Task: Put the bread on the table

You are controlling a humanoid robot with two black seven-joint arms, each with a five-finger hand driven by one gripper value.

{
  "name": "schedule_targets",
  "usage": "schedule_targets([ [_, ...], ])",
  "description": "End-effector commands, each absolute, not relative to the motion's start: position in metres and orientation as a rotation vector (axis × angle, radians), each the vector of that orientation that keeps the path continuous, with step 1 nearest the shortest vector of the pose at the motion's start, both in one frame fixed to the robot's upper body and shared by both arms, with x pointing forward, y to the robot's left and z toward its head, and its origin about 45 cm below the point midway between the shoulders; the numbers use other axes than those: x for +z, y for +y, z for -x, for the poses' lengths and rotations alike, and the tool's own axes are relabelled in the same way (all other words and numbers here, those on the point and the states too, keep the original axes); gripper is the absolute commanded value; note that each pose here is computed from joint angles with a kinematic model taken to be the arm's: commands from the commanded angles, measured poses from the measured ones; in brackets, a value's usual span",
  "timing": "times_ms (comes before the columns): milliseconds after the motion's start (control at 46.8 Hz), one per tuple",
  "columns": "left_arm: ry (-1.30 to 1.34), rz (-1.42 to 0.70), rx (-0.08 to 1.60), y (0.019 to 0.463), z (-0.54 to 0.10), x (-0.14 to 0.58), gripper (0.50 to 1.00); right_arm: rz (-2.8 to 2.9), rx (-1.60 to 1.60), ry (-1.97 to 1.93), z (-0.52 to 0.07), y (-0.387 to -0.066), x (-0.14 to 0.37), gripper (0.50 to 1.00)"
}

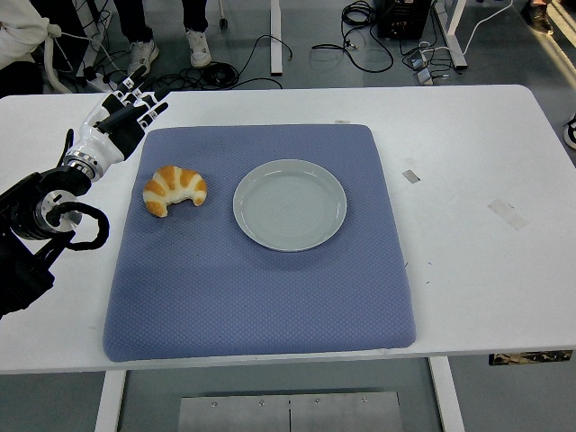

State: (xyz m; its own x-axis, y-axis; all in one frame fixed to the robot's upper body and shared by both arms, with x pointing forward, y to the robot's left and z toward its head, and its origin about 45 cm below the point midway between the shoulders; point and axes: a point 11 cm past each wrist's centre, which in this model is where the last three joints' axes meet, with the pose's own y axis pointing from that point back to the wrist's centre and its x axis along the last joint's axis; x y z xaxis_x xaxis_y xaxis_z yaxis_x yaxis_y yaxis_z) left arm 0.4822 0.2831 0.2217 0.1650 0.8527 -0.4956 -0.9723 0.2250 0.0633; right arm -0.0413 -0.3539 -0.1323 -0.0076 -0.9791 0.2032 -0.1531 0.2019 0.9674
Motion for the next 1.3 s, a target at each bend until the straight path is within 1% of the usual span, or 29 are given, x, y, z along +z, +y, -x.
schedule_targets([
  [0, 0.480, 0.310, 1.333, 0.287, -0.483, 0.225, 0.983, -1.168, -0.973, -1.404, 0.041, -0.354, -0.132, 1.000],
  [299, 0.471, 0.307, 1.353, 0.310, -0.487, 0.222, 0.983, -1.169, -0.974, -1.404, 0.041, -0.354, -0.132, 1.000],
  [1282, 0.485, 0.301, 1.329, 0.295, -0.485, 0.213, 0.984, -1.170, -0.973, -1.405, 0.040, -0.354, -0.132, 1.000],
])
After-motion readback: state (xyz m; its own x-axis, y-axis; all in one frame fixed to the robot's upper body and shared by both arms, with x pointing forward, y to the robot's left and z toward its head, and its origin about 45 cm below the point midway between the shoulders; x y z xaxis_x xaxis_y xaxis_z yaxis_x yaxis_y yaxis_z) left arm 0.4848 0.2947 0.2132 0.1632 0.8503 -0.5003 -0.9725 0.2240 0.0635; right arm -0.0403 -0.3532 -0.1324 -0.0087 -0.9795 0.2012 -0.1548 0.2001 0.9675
